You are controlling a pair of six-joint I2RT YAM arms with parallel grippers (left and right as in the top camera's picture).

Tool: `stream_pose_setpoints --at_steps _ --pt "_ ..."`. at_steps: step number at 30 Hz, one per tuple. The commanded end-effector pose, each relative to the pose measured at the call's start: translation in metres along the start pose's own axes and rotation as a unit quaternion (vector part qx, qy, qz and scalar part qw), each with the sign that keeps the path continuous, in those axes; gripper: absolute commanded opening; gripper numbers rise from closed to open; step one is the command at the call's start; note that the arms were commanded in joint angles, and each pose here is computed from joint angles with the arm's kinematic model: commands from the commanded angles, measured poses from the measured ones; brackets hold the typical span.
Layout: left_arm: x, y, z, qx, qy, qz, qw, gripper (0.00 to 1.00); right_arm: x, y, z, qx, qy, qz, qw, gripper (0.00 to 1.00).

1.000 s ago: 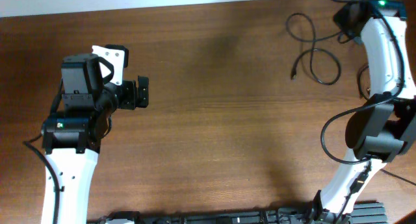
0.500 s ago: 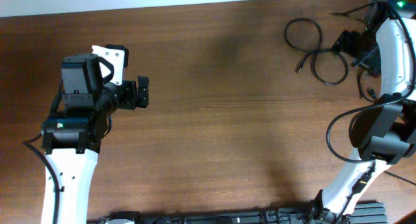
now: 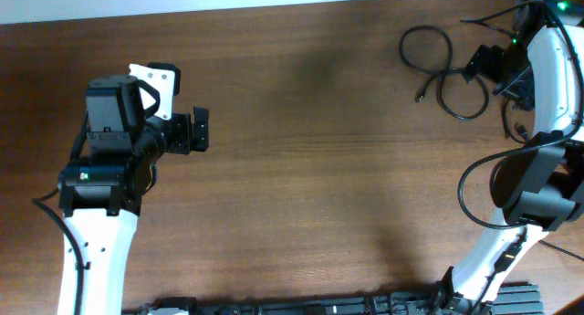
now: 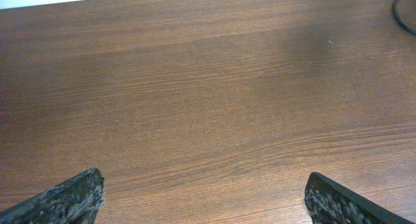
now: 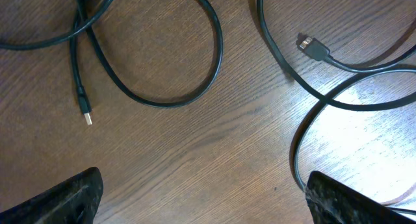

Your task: Untangle cables

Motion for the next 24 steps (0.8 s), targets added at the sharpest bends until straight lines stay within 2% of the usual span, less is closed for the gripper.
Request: stream_pose_setpoints --at_steps 1,6,9,11,14,15,17,21,24 --pt "0.002 0.001 -0.001 0.005 -0.004 0.000 1.000 0.99 0.006 0.001 0.000 0.003 -0.008 -0.002 1.000 0.99" --pt "0.002 0.001 -0.001 0.005 -0.004 0.000 1.000 0.99 0.015 0.001 -0.001 0.002 -0.020 -0.008 1.000 0.99" --pt "0.002 0.001 -0.001 0.005 -0.004 0.000 1.000 0.99 0.063 0.001 0.006 0.002 -0.076 -0.037 0.996 0.99" --pt "0.002 0.001 -0.001 0.005 -0.003 0.000 1.000 0.99 0.118 0.014 0.016 0.017 -0.160 -0.085 0.983 0.99" --pt "0.002 0.001 -0.001 0.005 -0.002 0.000 1.000 0.99 0.171 0.050 0.041 0.057 -0.302 -0.165 0.937 0.99" --pt "0.002 0.001 -0.001 0.005 -0.002 0.000 1.000 0.99 0.173 0.055 0.054 0.062 -0.339 -0.175 0.922 0.99" --pt "0.002 0.001 -0.001 0.005 -0.002 0.000 1.000 0.99 0.154 0.054 0.077 0.068 -0.365 -0.188 0.909 0.99" --pt "0.002 0.001 -0.001 0.005 -0.002 0.000 1.000 0.99 0.078 0.026 0.124 0.063 -0.386 -0.203 0.898 0.99" --pt "0.002 0.001 -0.001 0.005 -0.002 0.000 1.000 0.99 0.043 0.007 0.158 0.053 -0.434 -0.248 0.865 0.99"
Point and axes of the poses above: each gripper's point midway between its finger pads, its own x axis back along the fingers, its own y axis along the line the jaws close on, z = x × y, the point moved 5 cm from there along x, back along the fingers, and after that the axes turned 1 degree about -x, right-handed, at the moved point
